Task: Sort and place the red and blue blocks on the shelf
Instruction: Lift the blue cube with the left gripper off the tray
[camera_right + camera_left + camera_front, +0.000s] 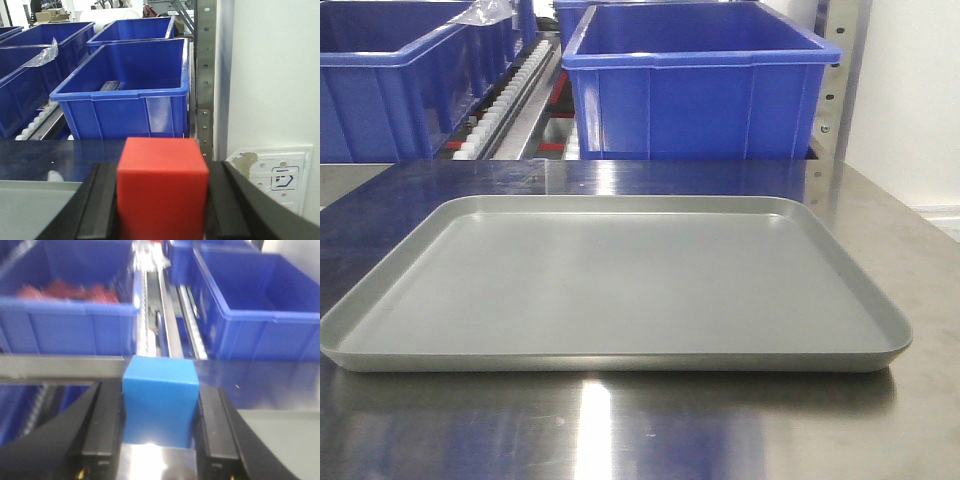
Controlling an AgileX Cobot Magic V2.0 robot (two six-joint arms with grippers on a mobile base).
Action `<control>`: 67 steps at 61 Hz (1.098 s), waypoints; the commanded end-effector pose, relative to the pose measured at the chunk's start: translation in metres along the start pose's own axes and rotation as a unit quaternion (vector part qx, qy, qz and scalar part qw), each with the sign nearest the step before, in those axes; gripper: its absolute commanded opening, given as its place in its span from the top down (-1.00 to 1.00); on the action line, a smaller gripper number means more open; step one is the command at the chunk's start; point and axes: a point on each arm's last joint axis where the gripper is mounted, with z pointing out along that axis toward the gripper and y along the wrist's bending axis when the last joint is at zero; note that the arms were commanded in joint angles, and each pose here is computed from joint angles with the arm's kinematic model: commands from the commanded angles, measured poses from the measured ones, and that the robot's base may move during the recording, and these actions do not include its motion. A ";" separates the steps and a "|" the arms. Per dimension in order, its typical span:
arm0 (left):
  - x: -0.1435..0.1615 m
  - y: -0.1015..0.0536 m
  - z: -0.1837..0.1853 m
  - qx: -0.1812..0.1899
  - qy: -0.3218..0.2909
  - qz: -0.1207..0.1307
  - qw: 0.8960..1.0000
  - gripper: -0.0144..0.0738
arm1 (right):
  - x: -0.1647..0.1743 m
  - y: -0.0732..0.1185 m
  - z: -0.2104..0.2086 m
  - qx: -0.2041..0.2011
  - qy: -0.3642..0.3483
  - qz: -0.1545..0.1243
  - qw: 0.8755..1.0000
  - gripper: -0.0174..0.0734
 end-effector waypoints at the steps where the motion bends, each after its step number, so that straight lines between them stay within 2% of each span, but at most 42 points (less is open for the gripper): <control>1: -0.019 0.000 -0.009 0.001 -0.071 0.010 0.997 0.40 | -0.017 0.001 -0.001 0.003 -0.054 -0.009 0.999 0.53; 25: -0.030 -0.001 -0.025 0.006 -0.147 0.009 0.989 0.40 | -0.017 0.001 -0.001 0.003 -0.054 -0.009 0.999 0.53; 67: -0.030 -0.001 -0.024 0.006 -0.145 0.009 0.989 0.40 | -0.017 0.001 -0.001 0.003 -0.054 -0.009 0.999 0.53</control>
